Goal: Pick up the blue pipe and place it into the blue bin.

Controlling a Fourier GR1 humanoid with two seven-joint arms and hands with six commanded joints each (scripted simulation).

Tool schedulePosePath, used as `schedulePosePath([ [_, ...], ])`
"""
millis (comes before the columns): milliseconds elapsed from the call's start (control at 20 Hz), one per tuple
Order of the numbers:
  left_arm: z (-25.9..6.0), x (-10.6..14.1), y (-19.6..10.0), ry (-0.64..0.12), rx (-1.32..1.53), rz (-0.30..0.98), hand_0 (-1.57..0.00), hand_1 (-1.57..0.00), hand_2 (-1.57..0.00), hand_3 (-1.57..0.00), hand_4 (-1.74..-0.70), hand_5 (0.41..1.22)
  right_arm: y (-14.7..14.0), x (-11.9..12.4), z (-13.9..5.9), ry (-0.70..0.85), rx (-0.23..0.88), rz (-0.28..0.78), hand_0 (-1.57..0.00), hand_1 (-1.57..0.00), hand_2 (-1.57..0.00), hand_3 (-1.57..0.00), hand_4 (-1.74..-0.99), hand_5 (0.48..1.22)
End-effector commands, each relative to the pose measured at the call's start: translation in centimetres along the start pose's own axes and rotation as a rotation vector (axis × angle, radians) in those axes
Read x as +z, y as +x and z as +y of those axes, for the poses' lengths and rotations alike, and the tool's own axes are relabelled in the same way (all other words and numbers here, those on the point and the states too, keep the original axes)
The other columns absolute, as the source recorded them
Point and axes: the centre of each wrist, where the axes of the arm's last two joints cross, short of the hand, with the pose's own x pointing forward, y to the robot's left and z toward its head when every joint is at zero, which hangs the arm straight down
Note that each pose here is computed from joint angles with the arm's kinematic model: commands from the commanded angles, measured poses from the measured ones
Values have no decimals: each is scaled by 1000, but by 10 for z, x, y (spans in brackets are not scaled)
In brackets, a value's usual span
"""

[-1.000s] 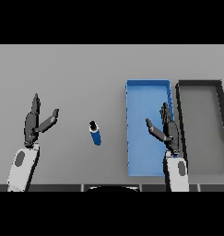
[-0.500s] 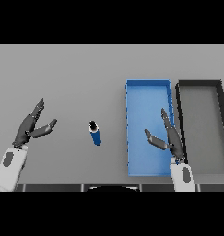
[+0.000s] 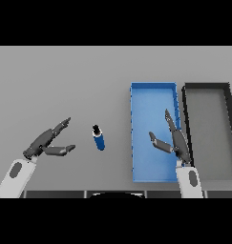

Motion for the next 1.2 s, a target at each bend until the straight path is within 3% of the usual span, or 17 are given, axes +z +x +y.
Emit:
schedulePosePath([
  [0, -8, -5, 3, -24, 0, -1, 1, 1, 1, 1, -1196, 523, -1, -1, 1, 8, -6, 1, 1, 1, 1, 1, -1266, 633],
  [250, -42, -23, 4, -123, -6, -21, 1, 1, 1, 1, -1206, 488, 0, 4, 0, -1, -3, -4, 1, 1, 1, 1, -1296, 651],
  [600, -76, -54, -1, -106, -3, -77, 1, 1, 1, 1, -1230, 502, -3, 2, -1, -7, -8, 31, 1, 1, 1, 1, -1309, 651],
  [1000, -103, -93, -10, -108, -10, -94, 1, 1, 1, 1, -1160, 491, 0, 7, -1, -8, -7, 34, 1, 1, 1, 1, -1323, 665],
  [1150, -111, -99, -9, -134, 70, -109, 1, 1, -24, -17, -1215, 536, -1, 7, -6, -18, -2, 35, 1, 1, 1, 1, -1321, 664],
])
